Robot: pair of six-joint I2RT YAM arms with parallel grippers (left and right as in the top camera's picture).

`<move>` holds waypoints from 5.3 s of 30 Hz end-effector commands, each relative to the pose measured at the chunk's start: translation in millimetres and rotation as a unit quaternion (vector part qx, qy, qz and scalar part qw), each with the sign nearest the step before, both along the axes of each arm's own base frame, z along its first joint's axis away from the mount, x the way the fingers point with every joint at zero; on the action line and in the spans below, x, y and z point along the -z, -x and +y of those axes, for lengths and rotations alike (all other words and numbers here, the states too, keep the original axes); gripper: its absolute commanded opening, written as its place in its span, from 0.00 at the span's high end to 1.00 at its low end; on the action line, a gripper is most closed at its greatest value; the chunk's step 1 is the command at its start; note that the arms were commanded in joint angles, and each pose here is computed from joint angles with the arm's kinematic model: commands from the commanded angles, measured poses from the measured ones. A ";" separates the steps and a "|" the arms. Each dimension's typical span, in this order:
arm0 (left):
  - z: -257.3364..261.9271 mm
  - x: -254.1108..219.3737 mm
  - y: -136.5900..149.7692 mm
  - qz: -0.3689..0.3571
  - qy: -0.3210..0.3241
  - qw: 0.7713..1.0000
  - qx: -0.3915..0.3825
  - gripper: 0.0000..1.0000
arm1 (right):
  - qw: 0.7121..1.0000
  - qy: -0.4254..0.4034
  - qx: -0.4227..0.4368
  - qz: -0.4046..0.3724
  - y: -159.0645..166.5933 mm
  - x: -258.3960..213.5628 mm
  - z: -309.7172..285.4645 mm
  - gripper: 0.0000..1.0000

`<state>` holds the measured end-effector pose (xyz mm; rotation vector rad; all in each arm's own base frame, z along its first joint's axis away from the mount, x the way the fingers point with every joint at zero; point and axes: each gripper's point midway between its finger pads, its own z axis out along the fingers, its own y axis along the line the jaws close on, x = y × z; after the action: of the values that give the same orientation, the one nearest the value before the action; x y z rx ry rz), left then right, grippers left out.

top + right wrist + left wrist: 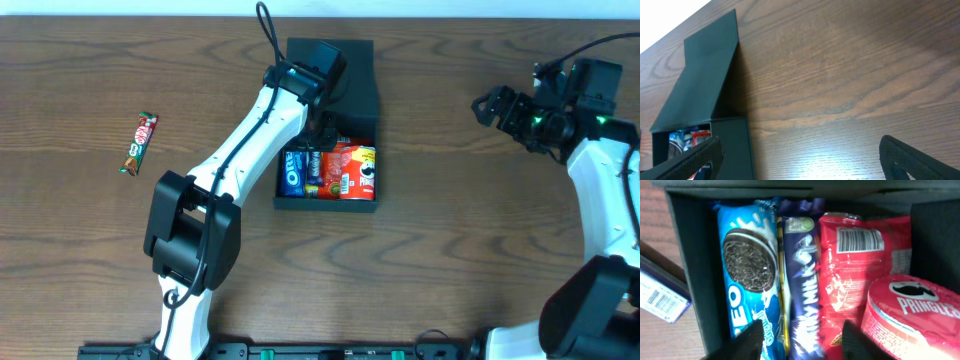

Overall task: Pack container
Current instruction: 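Carry the Dairy Milk bar into the box and release, then move left gripper to the red KitKat bar and grasp it, then carry the KitKat bar into the box and release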

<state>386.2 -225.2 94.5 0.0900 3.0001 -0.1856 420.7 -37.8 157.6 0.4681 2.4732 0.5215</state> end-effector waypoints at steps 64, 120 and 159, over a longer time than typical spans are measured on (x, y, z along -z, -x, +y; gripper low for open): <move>364.9 76.3 -37.7 -0.084 -0.094 0.991 0.036 0.00 | 0.999 -0.016 0.005 0.038 17.7 1.0 2.9 0.01; 361.5 31.0 -64.3 -0.106 -0.045 0.986 -0.118 0.87 | 0.999 -0.017 0.007 0.039 18.3 1.3 2.9 0.01; -13.7 -14.3 14.6 -0.011 0.051 0.998 0.031 0.93 | 0.999 -0.011 0.043 0.008 9.1 -6.5 -28.6 0.01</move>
<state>370.6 -250.0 103.7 0.2598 2.9695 -0.3999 408.7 -64.0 152.1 0.5915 2.4834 0.5099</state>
